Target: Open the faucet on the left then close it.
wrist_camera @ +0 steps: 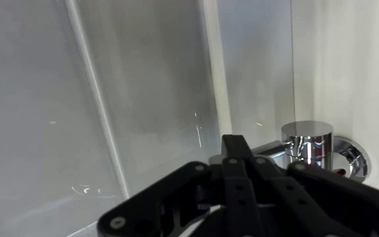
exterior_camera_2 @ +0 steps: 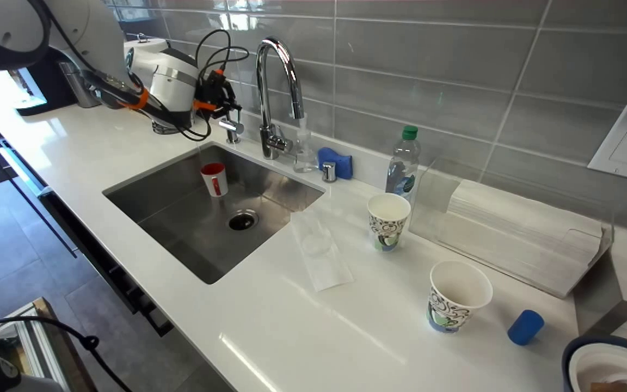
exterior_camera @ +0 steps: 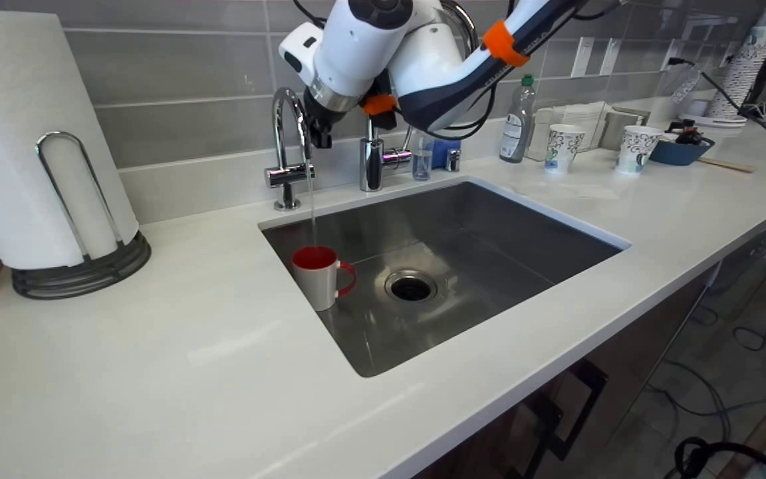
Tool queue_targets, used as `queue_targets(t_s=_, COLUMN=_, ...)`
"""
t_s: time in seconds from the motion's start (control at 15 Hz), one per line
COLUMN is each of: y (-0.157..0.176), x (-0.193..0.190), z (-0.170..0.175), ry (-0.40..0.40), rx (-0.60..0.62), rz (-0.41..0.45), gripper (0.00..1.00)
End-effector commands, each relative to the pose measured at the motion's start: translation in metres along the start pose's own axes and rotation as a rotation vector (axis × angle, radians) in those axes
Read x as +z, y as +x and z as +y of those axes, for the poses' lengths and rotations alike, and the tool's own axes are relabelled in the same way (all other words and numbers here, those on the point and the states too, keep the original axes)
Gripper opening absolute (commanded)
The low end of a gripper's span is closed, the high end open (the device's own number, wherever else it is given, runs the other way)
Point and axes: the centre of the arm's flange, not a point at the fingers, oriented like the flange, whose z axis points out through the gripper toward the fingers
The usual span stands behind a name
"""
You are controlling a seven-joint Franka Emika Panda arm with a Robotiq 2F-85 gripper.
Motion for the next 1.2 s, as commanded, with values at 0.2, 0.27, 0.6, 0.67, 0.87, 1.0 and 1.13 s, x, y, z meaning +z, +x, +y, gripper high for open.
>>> queue_targets(t_s=0.2, y=-0.021, x=-0.07, z=0.045, ry=0.253, rx=0.073, rz=0.029, gripper=0.0)
queue_targets(t_s=0.27, y=-0.021, x=-0.079, z=0.049, ry=0.294, rx=0.106, rz=0.035, gripper=0.0)
queue_targets(t_s=0.6, y=-0.041, x=-0.117, z=0.062, ry=0.459, rx=0.256, rz=-0.127, gripper=0.0)
queue_targets(t_s=0.67, y=-0.049, x=-0.125, z=0.065, ry=0.47, rx=0.279, rz=-0.185, gripper=0.0)
queue_targets(t_s=0.87, y=-0.07, x=-0.154, z=0.082, ry=0.484, rx=0.418, rz=-0.298, gripper=0.33)
queue_targets(t_s=1.0, y=-0.078, x=-0.179, z=0.094, ry=0.484, rx=0.527, rz=-0.33, gripper=0.47)
queue_targets(t_s=1.13, y=-0.089, x=-0.205, z=0.104, ry=0.474, rx=0.632, rz=-0.361, gripper=0.61)
